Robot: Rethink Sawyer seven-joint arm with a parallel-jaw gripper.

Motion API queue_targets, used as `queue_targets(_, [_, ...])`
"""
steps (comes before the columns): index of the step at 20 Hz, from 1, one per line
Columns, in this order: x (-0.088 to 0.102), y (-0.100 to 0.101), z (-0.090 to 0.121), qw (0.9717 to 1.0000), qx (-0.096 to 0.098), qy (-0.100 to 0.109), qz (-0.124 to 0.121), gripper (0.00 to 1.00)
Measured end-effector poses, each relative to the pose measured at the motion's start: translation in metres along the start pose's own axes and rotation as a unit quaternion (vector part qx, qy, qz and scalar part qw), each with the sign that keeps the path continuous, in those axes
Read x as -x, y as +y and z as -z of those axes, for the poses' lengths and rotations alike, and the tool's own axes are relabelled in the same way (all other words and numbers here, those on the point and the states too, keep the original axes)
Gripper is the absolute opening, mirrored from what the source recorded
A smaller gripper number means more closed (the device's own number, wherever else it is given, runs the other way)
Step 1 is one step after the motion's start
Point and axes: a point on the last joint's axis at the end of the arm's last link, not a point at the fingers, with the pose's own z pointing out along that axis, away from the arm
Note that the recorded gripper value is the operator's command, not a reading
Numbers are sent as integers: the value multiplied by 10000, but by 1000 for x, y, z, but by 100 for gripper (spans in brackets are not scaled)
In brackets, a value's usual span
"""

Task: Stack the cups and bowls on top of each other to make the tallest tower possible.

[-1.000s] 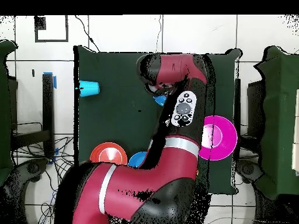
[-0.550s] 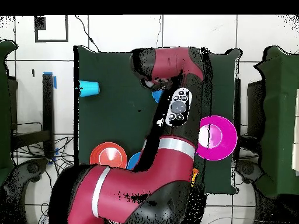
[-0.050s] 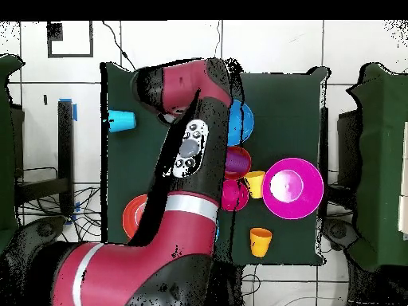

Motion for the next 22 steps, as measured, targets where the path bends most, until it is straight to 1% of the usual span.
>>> queue_targets(2, [-8, 4, 7, 10000, -32, -50, 63, 100])
queue_targets(3, [-18, 8, 14, 9998, -95, -134, 140, 100])
queue_targets(5, [-22, 9, 16, 9995, -145, -197, 180, 100])
queue_targets(8, [-25, 4, 18, 9983, -324, -404, 271, 100])
queue_targets(9, [-22, -2, 16, 9966, -491, -585, 325, 100])
queue_targets(10, [-19, -7, 14, 9952, -601, -691, 353, 100])
queue_targets(11, [-18, -9, 14, 9945, -647, -735, 364, 100])
queue_targets(12, [-10, -21, 8, 9910, -872, -931, 405, 100])
queue_targets(13, [-6, -26, 6, 9895, -957, -1002, 417, 100])
queue_targets(16, [2, -37, 0, 9855, -1150, -1165, 449, 100])
queue_targets(18, [10, -51, -10, 9802, -1345, -1355, 519, 100])
queue_targets(19, [12, -55, -15, 9784, -1403, -1416, 556, 100])
queue_targets(22, [13, -63, -25, 9753, -1504, -1495, 626, 100])
